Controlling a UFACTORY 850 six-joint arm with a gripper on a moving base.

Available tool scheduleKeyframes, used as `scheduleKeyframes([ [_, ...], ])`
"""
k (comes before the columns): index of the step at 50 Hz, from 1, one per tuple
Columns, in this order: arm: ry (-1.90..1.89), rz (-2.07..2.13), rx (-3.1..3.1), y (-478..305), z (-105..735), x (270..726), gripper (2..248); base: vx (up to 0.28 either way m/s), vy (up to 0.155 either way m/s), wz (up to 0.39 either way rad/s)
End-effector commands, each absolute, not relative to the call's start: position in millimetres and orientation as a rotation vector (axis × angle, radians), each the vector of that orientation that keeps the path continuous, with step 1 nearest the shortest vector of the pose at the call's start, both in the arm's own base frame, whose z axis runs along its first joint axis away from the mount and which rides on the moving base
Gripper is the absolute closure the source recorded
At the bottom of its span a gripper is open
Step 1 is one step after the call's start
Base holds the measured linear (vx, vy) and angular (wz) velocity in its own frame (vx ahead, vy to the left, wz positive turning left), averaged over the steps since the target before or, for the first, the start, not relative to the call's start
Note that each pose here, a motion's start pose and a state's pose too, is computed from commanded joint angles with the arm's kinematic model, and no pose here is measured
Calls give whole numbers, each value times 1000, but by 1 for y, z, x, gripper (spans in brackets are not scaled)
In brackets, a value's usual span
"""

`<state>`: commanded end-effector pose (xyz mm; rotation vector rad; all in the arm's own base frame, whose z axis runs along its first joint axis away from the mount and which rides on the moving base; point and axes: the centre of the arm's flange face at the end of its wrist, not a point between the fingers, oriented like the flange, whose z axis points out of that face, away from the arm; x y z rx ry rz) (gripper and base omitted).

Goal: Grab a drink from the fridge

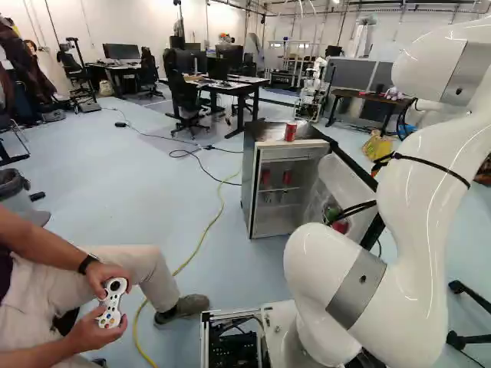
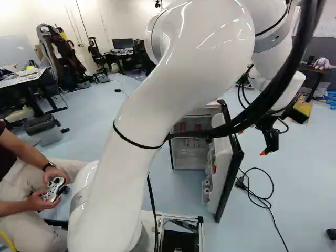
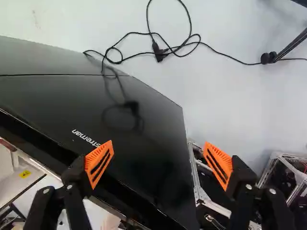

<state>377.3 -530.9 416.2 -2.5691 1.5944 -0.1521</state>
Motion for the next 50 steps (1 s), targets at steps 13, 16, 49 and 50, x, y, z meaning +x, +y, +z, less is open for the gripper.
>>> scheduleKeyframes([
  [13, 1577, -100, -2560, -518, 416, 373, 3, 0, 0, 0],
  [16, 1572, -87, -2558, -514, 416, 373, 3, 0, 0, 0],
  [49, 1512, 9, -2561, -468, 414, 367, 3, 0, 0, 0],
  [50, 1510, 11, -2561, -466, 414, 367, 3, 0, 0, 0],
])
